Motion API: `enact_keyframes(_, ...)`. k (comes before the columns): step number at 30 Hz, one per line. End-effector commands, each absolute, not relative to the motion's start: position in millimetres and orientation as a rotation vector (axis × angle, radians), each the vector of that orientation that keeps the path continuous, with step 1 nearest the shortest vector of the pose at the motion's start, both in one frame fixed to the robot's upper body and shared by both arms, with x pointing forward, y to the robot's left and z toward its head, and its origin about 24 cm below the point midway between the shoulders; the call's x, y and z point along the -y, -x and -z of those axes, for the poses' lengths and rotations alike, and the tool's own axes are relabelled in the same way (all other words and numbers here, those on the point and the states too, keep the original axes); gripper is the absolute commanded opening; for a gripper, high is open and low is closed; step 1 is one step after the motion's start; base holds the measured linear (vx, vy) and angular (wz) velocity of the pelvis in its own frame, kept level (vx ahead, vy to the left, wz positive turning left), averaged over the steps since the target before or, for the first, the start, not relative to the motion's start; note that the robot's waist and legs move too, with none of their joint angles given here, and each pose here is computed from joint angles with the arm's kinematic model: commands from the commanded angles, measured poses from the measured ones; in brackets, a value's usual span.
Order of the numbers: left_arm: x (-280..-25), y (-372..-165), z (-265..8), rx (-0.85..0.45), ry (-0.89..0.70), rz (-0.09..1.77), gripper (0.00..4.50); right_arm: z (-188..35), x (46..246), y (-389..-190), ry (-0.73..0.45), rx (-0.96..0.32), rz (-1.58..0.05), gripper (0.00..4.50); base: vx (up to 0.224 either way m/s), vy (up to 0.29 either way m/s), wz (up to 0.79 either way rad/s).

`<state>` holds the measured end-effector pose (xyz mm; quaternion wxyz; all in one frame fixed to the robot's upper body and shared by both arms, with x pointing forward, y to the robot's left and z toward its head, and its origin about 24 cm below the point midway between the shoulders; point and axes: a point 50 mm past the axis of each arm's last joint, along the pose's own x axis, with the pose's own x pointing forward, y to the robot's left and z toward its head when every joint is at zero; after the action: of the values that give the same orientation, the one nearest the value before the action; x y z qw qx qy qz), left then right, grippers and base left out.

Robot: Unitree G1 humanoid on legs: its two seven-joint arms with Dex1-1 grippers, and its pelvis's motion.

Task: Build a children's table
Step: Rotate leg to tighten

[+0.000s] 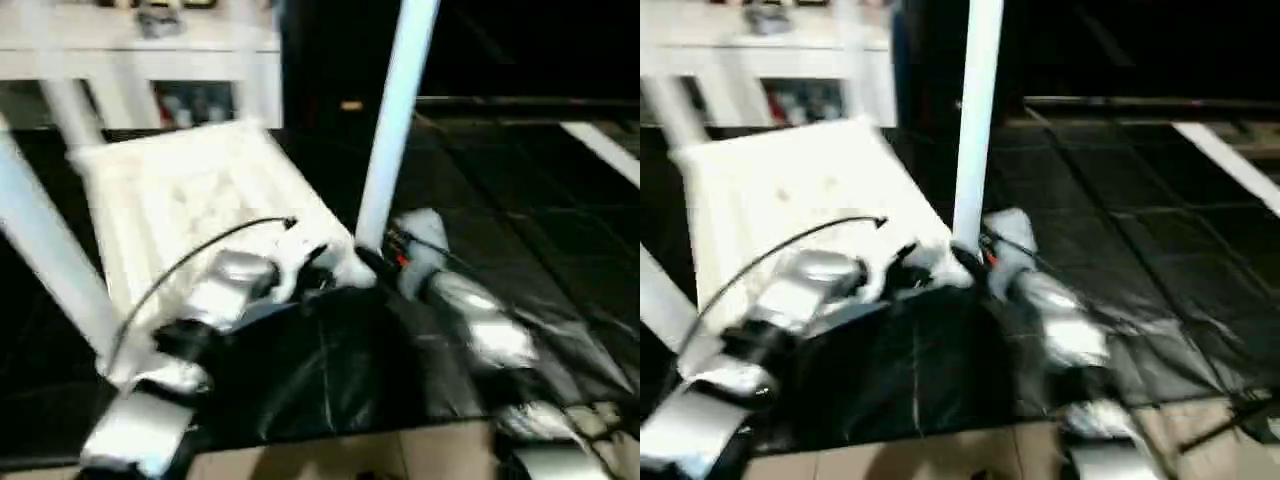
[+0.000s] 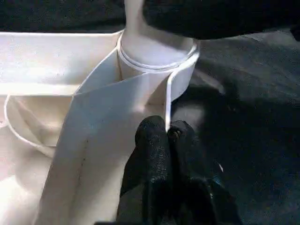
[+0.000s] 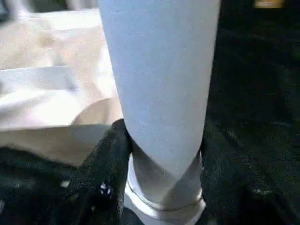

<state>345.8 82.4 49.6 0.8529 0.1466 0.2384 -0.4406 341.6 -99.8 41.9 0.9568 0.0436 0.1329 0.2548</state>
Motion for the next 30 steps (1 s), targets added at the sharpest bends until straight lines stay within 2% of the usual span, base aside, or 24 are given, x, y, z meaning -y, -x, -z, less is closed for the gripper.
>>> enact_keyframes(1,-51,-347,-65,-0.422,-0.3,1.001,0.0,-28,69.7,-332.4,-0.128,-0.357,-0.606,2.27,0.0,0.0,0.0)
enact_keyframes(2,-50,-347,-66,-0.423,-0.301,1.002,0.0,-29,69.8,-332.9,-0.14,-0.35,-0.601,2.61,0.0,0.0,0.0)
enact_keyframes(4,-53,-347,-66,-0.426,-0.319,1.009,0.0,-31,71.9,-332.2,-0.16,-0.335,-0.595,2.63,0.0,0.0,0.0)
enact_keyframes(12,-70,-340,-58,-0.452,-0.394,1.112,0.0,-31,99.0,-326.7,-0.149,-0.277,-0.644,3.46,0.0,0.0,0.0)
enact_keyframes(14,-78,-338,-57,-0.464,-0.415,1.154,0.0,-35,110.4,-323.6,-0.131,-0.242,-0.714,3.54,0.0,0.0,0.0)
enact_keyframes(15,-85,-334,-57,-0.473,-0.433,1.219,0.0,-42,124.0,-319.2,-0.133,-0.212,-0.805,3.65,0.0,0.0,0.0)
enact_keyframes(16,-86,-334,-57,-0.47,-0.437,1.231,0.0,-43,125.6,-318.7,-0.134,-0.209,-0.816,3.89,0.0,0.0,0.0)
enact_keyframes(20,-101,-324,-56,-0.484,-0.488,1.4,0.0,-56,148.2,-306.8,-0.091,-0.198,-1.034,4.01,0.054,-0.054,0.14)
enact_keyframes(23,-107,-321,-56,-0.494,-0.516,1.462,0.0,-61,154.4,-302.7,-0.09,-0.209,-1.113,4.34,0.018,-0.016,0.03)
enact_keyframes(27,-115,-315,-59,-0.514,-0.542,1.586,0.0,-66,161.6,-294.5,-0.071,-0.26,-1.27,4.44,0.0,0.0,0.0)
enact_keyframes(30,-119,-311,-60,-0.531,-0.581,1.669,0.0,-66,162.4,-290.1,-0.014,-0.317,-1.382,4.44,0.0,0.0,0.0)
